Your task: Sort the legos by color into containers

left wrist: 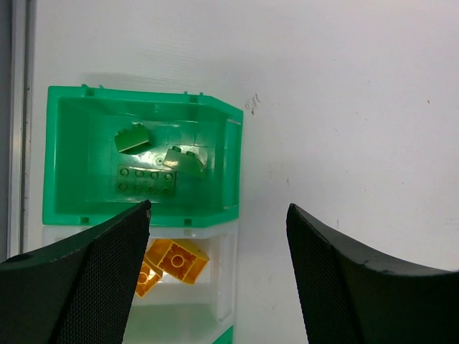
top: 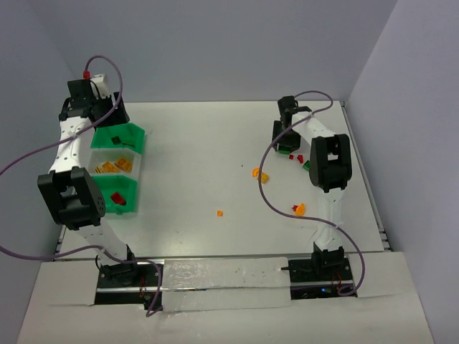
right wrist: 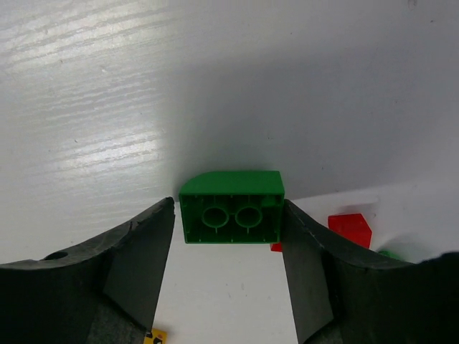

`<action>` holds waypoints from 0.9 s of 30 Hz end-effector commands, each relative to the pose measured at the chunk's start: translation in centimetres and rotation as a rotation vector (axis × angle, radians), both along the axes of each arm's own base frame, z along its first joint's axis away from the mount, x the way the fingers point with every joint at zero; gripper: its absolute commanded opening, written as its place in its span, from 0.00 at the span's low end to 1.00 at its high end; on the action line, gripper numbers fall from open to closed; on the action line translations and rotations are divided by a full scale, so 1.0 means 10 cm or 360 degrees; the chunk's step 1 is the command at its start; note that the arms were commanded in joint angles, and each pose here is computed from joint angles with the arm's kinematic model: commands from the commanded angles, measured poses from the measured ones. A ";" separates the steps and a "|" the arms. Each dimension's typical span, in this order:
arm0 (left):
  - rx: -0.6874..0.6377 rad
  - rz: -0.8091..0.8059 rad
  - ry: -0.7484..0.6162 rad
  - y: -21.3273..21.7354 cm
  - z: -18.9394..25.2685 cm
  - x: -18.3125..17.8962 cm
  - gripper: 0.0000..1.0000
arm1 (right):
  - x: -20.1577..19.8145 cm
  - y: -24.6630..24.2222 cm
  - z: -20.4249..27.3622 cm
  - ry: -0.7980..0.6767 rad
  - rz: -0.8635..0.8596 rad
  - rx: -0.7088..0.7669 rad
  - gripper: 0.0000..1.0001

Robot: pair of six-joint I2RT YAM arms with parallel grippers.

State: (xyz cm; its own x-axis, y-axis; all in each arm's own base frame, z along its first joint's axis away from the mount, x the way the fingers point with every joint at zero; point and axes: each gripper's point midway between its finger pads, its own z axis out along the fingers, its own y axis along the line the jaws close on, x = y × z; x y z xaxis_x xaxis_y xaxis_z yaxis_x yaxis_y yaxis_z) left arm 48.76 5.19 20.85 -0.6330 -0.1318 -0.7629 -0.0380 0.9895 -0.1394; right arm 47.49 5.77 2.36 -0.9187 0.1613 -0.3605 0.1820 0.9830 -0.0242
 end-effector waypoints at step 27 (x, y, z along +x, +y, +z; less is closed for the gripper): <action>-0.0689 -0.1683 -0.0610 -2.48 0.68 -1.75 0.83 | -1.15 2.41 2.57 -0.0148 0.0966 0.2302 0.18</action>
State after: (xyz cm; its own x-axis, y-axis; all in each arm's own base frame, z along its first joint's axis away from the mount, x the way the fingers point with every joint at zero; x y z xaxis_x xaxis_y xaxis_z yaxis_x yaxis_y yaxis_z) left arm 32.63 -16.60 24.96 -0.3728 0.0764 -0.9248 0.8241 0.4854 -0.2921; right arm 39.48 27.05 21.86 -0.9446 0.1324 -0.3003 -0.2374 0.3559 0.9039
